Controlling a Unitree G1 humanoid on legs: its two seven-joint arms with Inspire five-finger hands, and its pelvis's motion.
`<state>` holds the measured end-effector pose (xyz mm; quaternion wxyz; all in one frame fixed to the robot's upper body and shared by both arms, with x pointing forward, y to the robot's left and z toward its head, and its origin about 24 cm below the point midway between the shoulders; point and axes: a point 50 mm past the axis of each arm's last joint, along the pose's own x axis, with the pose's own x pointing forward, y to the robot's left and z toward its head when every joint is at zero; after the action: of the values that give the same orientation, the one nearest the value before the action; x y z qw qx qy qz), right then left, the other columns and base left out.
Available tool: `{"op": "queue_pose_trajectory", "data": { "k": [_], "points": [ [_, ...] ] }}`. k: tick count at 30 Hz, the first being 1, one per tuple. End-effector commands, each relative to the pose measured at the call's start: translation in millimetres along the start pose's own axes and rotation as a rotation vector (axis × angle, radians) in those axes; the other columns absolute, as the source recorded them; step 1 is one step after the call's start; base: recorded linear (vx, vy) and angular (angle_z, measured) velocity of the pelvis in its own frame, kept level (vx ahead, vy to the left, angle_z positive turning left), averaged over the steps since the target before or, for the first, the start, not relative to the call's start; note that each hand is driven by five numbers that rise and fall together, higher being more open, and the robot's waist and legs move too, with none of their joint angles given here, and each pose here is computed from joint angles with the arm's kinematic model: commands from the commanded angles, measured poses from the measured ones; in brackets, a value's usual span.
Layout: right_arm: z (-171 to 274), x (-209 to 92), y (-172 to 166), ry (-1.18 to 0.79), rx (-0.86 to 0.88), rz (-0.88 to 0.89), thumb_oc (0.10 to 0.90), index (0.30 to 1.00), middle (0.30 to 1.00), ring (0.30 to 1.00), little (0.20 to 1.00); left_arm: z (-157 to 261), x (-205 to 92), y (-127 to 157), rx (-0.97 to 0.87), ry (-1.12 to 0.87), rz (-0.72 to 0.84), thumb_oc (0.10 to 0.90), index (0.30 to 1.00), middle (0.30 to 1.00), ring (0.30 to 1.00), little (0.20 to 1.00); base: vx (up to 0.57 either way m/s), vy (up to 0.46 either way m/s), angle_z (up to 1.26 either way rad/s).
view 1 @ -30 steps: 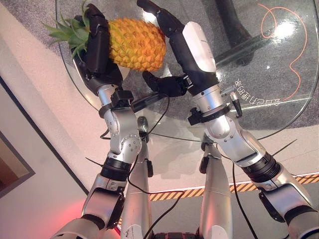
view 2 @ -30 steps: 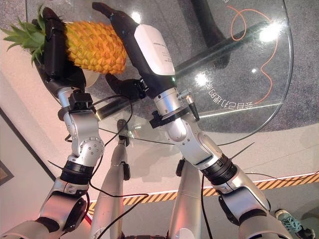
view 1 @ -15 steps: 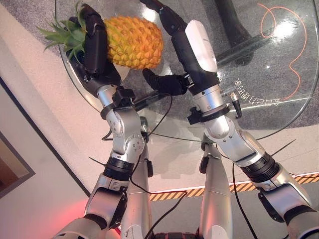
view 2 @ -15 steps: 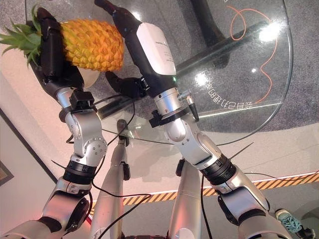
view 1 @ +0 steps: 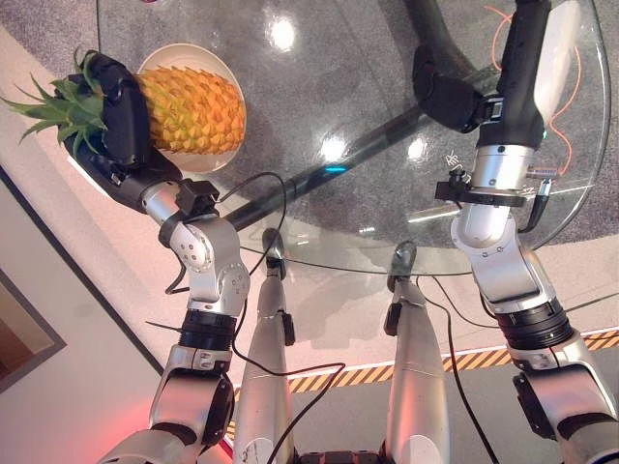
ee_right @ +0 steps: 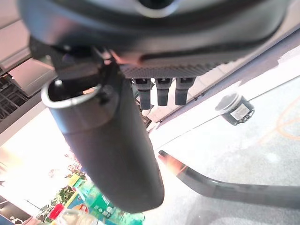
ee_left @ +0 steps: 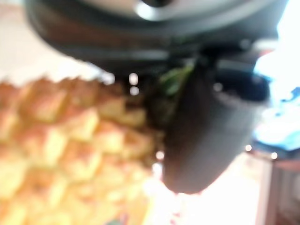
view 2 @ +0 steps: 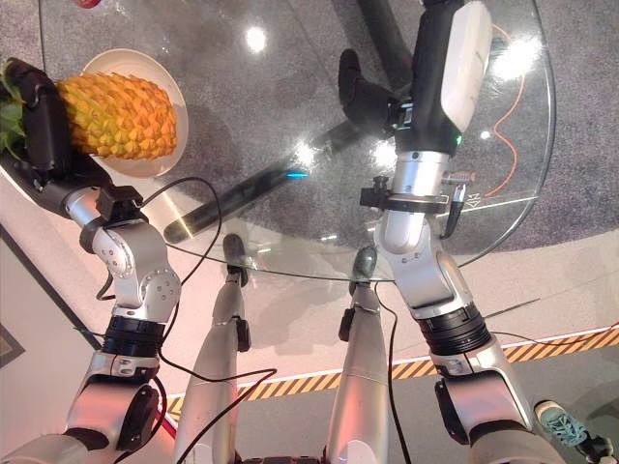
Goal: Pick up the fruit to the plate
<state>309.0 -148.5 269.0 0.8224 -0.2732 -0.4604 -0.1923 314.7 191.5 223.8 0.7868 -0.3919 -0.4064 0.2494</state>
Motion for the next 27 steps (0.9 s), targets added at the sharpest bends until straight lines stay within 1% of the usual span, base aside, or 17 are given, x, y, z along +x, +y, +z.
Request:
{"op": "queue_pose_trajectory", "data": {
  "k": [1, 9, 22, 27],
  "points": [
    [42, 26, -22, -0.226, 0.103, -0.137, 0.800, 0.900, 0.900, 0.900, 0.900, 51, 18, -53, -0.162, -0.316, -0.243, 0.100, 0.300, 0.300, 0.300, 0.200, 0.00, 0.000, -0.07],
    [37, 29, -22, -0.198, 0.092, -0.163, 0.800, 0.900, 0.900, 0.900, 0.900, 51, 20, -54, -0.147, -0.337, -0.235, 0.100, 0.300, 0.300, 0.300, 0.200, 0.00, 0.001, -0.01],
    [15, 24, -36, -0.121, 0.054, -0.290, 0.800, 0.900, 0.900, 0.900, 0.900, 56, 22, -50, -0.103, -0.395, -0.222, 0.100, 0.300, 0.300, 0.300, 0.200, 0.00, 0.000, 0.00],
    [-2, 20, -42, -0.021, 0.075, -0.374, 0.800, 0.900, 0.900, 0.900, 0.900, 58, 25, -48, -0.048, -0.444, -0.208, 0.100, 0.300, 0.300, 0.300, 0.200, 0.00, 0.000, 0.00]
  ]
}}
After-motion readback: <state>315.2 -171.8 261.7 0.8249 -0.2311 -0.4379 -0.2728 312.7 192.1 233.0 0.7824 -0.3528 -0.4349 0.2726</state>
